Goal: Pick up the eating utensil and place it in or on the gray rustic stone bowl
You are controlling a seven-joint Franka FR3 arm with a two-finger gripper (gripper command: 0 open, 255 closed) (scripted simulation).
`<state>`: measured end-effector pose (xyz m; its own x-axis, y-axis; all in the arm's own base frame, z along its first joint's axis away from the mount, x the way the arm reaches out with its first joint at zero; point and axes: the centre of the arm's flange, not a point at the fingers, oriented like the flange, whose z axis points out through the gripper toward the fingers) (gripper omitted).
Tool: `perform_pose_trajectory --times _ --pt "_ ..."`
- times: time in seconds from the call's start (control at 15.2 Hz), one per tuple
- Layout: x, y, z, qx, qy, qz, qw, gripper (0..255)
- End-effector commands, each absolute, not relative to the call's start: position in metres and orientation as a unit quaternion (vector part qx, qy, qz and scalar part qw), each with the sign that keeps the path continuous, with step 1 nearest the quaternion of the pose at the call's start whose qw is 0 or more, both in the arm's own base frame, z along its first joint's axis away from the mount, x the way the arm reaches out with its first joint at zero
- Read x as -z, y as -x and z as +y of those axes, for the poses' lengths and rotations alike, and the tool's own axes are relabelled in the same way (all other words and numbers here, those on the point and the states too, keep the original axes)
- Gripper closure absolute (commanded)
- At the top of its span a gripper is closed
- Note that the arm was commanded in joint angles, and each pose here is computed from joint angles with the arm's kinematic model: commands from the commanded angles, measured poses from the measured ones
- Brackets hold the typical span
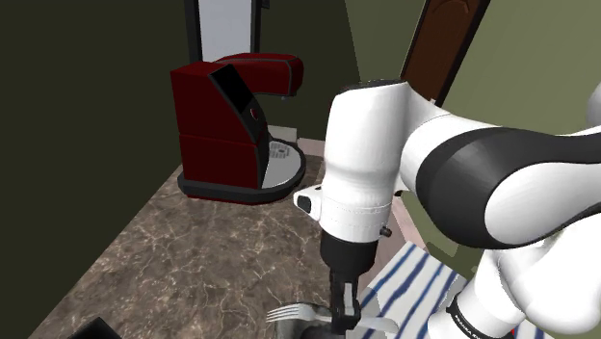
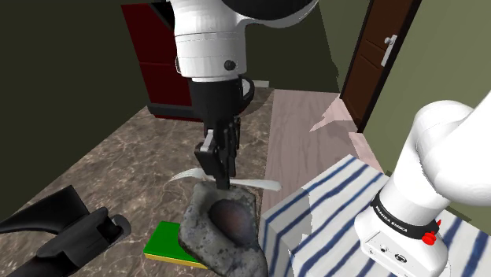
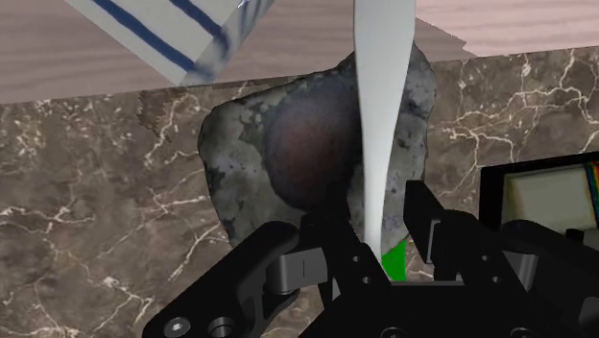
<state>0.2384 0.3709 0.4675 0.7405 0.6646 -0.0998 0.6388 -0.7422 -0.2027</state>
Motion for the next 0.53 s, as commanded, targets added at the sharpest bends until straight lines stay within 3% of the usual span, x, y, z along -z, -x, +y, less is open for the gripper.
perform_pose_trajectory --times 0.0,0.46 --pt "-0.461 -0.224 0.373 -0.083 0.930 -0.350 0.078 255" --pt "-0.424 -0.224 0.373 -0.083 0.930 -0.350 0.078 255"
